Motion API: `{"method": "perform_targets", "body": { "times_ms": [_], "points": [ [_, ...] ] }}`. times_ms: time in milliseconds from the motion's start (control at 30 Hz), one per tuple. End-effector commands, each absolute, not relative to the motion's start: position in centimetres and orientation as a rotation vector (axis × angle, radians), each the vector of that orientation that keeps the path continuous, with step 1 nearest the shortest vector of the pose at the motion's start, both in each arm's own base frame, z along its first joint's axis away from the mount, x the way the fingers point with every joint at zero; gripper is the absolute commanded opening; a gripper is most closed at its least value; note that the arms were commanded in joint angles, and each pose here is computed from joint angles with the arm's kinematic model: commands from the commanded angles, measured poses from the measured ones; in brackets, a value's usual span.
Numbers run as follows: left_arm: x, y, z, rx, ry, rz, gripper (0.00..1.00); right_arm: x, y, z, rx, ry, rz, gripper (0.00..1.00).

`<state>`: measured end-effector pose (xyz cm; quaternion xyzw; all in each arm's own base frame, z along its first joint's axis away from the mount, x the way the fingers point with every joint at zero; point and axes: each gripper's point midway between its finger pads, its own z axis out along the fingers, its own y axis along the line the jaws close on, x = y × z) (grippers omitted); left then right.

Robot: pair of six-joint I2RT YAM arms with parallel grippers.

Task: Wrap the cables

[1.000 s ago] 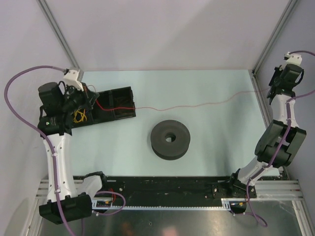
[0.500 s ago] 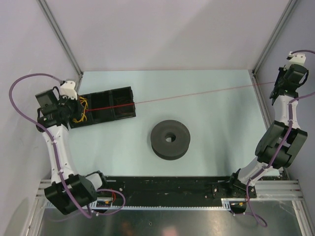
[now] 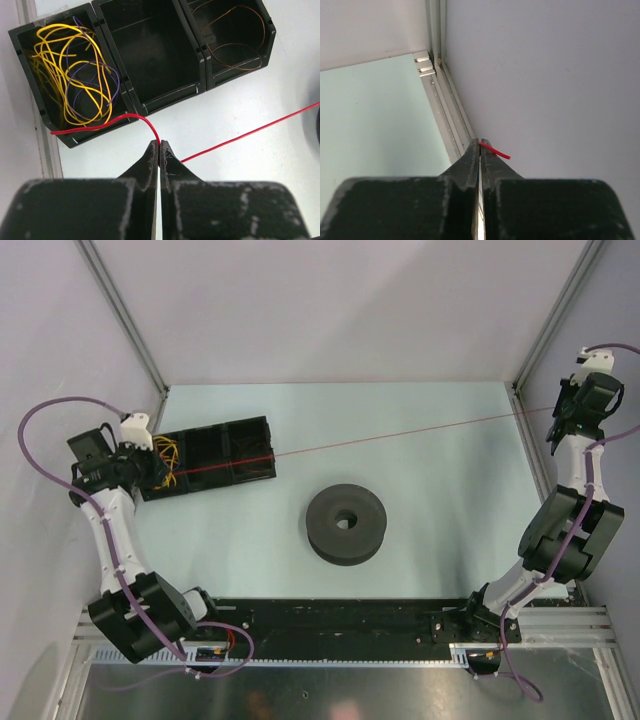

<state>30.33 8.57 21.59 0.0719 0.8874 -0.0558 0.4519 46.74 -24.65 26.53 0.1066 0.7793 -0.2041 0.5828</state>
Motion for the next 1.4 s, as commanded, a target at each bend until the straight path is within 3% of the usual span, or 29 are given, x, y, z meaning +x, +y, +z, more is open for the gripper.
{"method": "perform_targets", "body": {
  "times_ms": [0,400,433,533,667,733,867,1033,1367],
  "points": [
    [30.5,11.1,21.8,0.19,2.164,-0.028,0.0,45.4,-27.2,28.8,0.259,1.758,-0.586,0.0],
    [32.8,-16.4,37.4,0.663,1.711,-0.677,0.0,44.9,-20.1,25.5,0.051,1.955,-0.305,0.0],
    [32.7,-18.7,38.5,0.693,1.681,-0.719,0.0,44.5,-19.3,25.0,0.016,1.982,-0.268,0.07],
    [32.3,-25.2,40.5,0.778,1.615,-0.831,0.0,43.1,-16.0,24.9,-0.091,2.011,-0.082,0.52],
    [32.1,-31.9,40.9,0.856,1.569,-0.939,0.0,41.2,-10.1,27.4,-0.256,1.946,0.168,0.86],
    [32.1,-34.3,40.6,0.872,1.563,-0.996,0.0,39.9,-6.5,29.4,-0.359,1.882,0.29,0.94],
    [32.6,-36.3,39.9,0.84,1.563,-1.054,0.0,36.5,0.6,33.2,-0.553,1.74,0.528,0.96],
    [31.7,-36.8,39.4,0.774,1.543,-1.139,0.0,32.5,9.4,36.6,-0.708,1.607,0.81,0.91],
    [28.9,-35.8,40.3,0.665,1.478,-1.285,0.0,27.6,21.8,36.5,-0.873,1.478,1.023,0.82]
  ]
}}
